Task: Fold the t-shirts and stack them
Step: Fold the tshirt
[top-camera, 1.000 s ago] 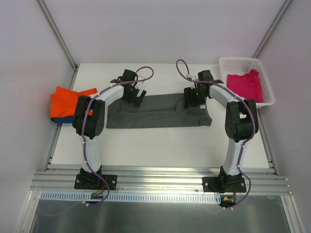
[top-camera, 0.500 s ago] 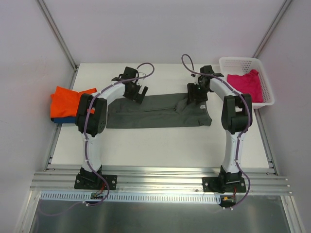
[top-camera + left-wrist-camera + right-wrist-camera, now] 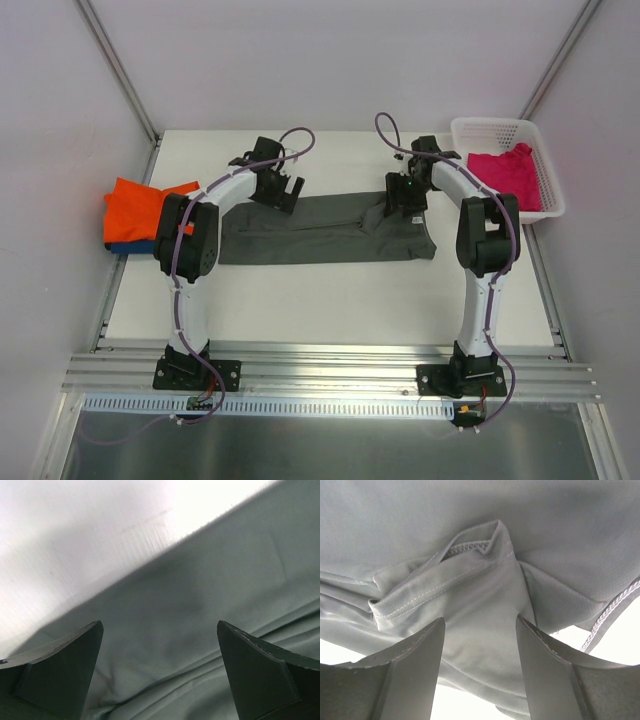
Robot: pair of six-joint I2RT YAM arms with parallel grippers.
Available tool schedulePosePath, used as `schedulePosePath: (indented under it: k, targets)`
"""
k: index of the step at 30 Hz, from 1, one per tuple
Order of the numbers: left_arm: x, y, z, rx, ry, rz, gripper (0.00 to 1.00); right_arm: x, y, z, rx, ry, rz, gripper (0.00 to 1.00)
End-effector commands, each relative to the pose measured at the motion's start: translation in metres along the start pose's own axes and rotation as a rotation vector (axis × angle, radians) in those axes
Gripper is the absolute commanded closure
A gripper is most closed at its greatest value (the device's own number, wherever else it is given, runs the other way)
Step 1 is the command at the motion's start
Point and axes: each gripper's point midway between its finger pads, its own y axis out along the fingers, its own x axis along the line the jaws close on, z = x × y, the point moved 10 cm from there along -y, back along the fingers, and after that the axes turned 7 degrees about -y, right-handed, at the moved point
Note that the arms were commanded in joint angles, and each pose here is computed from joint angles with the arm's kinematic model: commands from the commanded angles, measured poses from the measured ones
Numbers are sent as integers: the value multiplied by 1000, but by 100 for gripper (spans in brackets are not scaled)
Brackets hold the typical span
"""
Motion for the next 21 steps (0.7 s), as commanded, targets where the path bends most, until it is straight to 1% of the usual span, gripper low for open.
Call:
schedulePosePath:
  k: [1, 3, 12, 21]
  targets:
    - [-6, -21, 5, 25, -45, 44, 1, 10, -18, 0, 6, 32, -22, 38]
    - [-7, -19, 10, 58, -65, 46, 1, 6, -12, 3, 38, 60, -16, 38]
    - [-10, -11, 30, 162, -129, 93, 1, 4, -6, 5, 53, 93, -41, 37]
    - [-6, -15, 39, 219, -143, 72, 1, -9, 10, -21, 20, 112, -61, 37]
